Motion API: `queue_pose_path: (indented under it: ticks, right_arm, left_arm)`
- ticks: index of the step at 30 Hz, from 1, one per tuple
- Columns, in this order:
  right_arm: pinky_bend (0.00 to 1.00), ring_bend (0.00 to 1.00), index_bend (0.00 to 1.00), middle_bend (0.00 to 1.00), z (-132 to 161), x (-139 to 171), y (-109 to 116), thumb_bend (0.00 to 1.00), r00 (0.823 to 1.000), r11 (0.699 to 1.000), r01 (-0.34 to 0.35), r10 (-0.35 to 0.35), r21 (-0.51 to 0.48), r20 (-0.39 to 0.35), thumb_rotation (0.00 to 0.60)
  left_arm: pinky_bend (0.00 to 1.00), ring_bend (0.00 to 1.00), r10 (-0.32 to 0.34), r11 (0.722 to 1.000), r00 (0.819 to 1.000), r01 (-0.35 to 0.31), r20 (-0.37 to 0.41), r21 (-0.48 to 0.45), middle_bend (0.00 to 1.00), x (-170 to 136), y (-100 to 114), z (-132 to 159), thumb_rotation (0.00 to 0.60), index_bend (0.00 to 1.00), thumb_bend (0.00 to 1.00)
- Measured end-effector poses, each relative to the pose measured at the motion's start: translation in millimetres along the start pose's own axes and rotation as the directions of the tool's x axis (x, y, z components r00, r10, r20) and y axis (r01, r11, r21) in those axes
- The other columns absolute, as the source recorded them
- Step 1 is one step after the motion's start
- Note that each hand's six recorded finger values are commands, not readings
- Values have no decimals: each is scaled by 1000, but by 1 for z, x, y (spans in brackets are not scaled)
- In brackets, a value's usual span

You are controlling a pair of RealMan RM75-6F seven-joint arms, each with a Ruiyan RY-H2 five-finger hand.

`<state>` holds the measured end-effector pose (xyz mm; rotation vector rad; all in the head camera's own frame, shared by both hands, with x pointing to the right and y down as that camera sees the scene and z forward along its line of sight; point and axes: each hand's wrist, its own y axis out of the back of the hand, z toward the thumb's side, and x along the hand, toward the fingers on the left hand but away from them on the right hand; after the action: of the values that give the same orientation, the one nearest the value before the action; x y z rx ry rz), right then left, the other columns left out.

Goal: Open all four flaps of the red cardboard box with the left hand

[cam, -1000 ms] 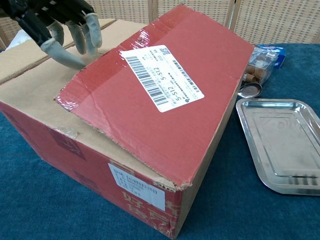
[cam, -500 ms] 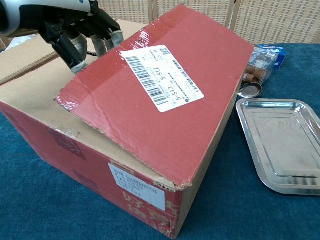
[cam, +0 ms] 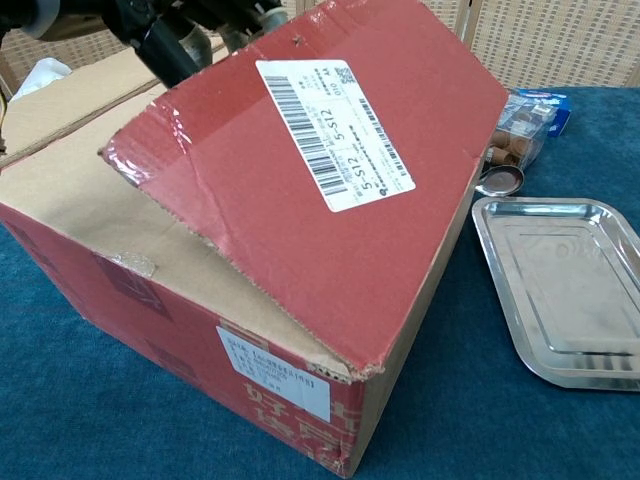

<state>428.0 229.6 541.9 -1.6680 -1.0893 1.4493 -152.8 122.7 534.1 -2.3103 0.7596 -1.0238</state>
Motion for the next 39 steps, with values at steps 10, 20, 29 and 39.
queue_pose_path:
  ticks: [10,20,29,39]
  right_arm:
    - [0,0,0,0,0,0,1,0,1000,1000,0,0,-7,-1,600]
    - [0,0,0,0,-1,0,2,0,1000,1000,-2,2,-15,-2,600]
    - [0,0,0,0,0,1,0,0,1000,1000,-11,11,-8,-6,600]
    - [0,0,0,0,1,1,0,0,1000,1000,-9,9,-10,-8,600]
  left_arm:
    - [530,349,68,997,989,-63,130,-39,435,1,5,33,600,417,0]
    - [498,329,150,987,953,-128,264,-98,405,2,1,66,600,400,0]
    - [443,285,120,992,949,-101,292,-81,372,7,-18,78,600,384,0]
    - [325,154,83,996,958,-88,273,7,236,16,-30,76,600,329,0]
